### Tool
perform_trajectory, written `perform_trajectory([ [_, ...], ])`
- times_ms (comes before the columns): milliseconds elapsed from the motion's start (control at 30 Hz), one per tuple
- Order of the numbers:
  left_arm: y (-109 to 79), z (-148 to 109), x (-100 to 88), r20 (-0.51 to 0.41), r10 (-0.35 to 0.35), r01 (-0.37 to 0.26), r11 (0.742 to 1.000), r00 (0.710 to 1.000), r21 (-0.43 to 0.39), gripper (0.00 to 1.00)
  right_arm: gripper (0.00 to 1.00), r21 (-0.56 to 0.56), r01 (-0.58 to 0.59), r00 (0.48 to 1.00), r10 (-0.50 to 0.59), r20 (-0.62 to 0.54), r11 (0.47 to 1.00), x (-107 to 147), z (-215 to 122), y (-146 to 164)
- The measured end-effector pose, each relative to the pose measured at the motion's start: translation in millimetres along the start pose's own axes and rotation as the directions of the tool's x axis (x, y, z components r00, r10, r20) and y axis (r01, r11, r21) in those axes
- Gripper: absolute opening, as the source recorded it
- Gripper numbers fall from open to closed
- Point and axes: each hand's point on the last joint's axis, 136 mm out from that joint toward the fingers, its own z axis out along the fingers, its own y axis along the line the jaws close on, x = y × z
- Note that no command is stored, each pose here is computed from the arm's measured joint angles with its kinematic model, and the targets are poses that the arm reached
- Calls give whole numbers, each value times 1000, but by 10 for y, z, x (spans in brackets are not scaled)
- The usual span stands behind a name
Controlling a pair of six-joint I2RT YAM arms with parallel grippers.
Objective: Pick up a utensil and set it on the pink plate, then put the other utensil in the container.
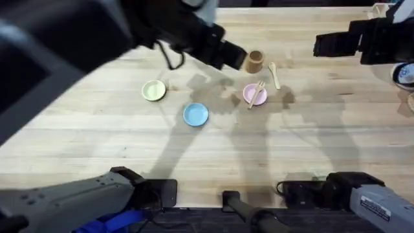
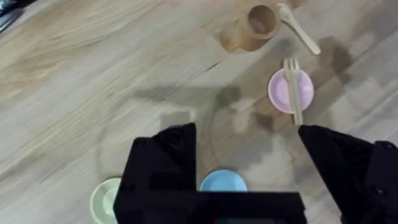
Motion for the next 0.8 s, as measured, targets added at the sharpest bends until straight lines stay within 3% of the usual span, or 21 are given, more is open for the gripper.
perform_trajectory([
  [200, 200, -384, -9, 65, 17, -17, 1000, 998, 3, 996, 998, 0, 0, 1000, 0, 0, 1000, 0, 0, 0],
  [467, 462, -682, 149, 118, 50, -67, 987, 992, 149, 995, 998, 0, 0, 1000, 0, 0, 1000, 0, 0, 0],
  [633, 581, -825, 240, 178, 132, -167, 966, 975, 197, 996, 998, 0, 0, 1000, 0, 0, 1000, -1, -1, 0],
  [800, 565, -769, 230, 228, 232, -285, 929, 946, 235, 996, 998, 0, 0, 1000, 0, 0, 1000, -1, 0, 0],
])
